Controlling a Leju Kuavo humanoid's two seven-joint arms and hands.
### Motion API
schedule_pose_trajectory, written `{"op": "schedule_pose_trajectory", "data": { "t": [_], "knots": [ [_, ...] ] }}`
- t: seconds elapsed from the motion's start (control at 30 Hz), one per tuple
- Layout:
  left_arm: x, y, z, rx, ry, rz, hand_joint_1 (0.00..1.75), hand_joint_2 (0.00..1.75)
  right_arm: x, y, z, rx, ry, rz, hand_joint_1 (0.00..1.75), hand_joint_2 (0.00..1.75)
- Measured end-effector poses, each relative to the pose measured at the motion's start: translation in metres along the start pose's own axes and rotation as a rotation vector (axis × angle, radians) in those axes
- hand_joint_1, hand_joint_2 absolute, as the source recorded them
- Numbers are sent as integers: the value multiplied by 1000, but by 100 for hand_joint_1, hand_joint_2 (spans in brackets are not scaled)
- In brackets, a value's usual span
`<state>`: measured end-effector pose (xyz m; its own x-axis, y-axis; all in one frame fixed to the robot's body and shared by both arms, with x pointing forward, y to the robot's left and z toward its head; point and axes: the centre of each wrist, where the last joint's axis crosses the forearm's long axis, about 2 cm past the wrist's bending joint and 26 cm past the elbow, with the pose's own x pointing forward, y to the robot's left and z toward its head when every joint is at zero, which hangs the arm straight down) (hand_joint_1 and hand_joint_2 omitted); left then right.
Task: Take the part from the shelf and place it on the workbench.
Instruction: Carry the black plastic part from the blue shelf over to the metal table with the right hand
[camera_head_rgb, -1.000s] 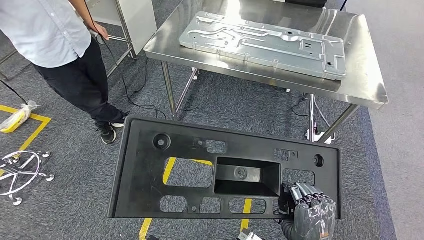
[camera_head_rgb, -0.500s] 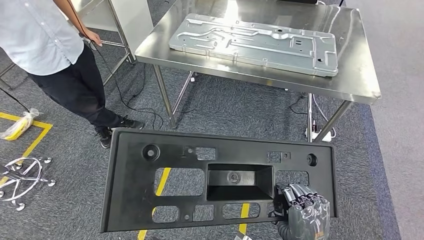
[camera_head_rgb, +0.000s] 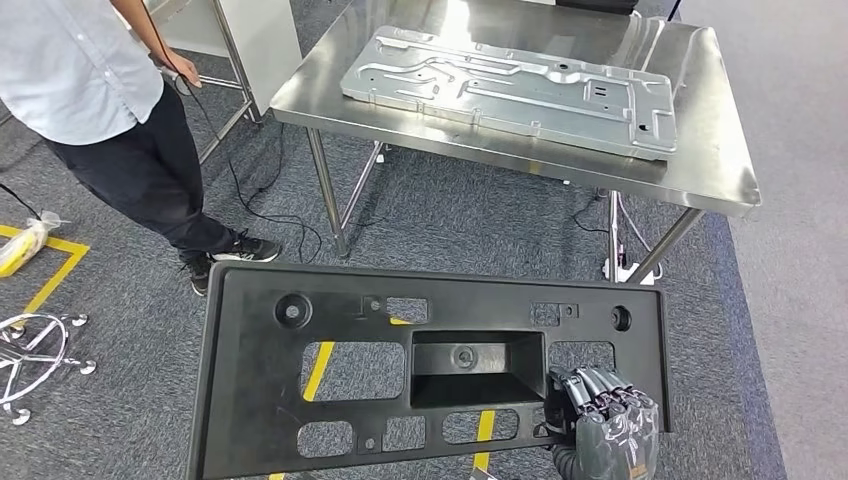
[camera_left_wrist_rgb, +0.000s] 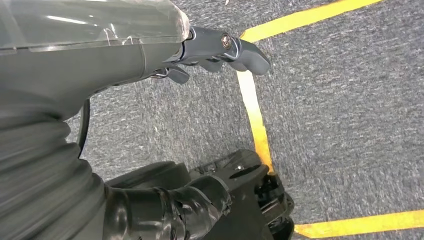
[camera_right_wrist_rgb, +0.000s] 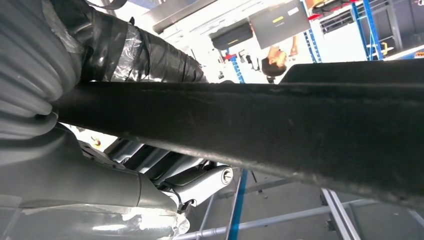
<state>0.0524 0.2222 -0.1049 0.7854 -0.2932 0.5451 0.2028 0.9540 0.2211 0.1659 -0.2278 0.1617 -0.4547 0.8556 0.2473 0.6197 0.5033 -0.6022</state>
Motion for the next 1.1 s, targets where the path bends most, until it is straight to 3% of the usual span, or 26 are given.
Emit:
{"op": "schedule_pose_trajectory", "data": {
  "t": [1.1],
  "knots": [
    [-2,1,1,-1,6,3,0,175,-1,-2,0,-17,27,1,175,175]
  ]
}}
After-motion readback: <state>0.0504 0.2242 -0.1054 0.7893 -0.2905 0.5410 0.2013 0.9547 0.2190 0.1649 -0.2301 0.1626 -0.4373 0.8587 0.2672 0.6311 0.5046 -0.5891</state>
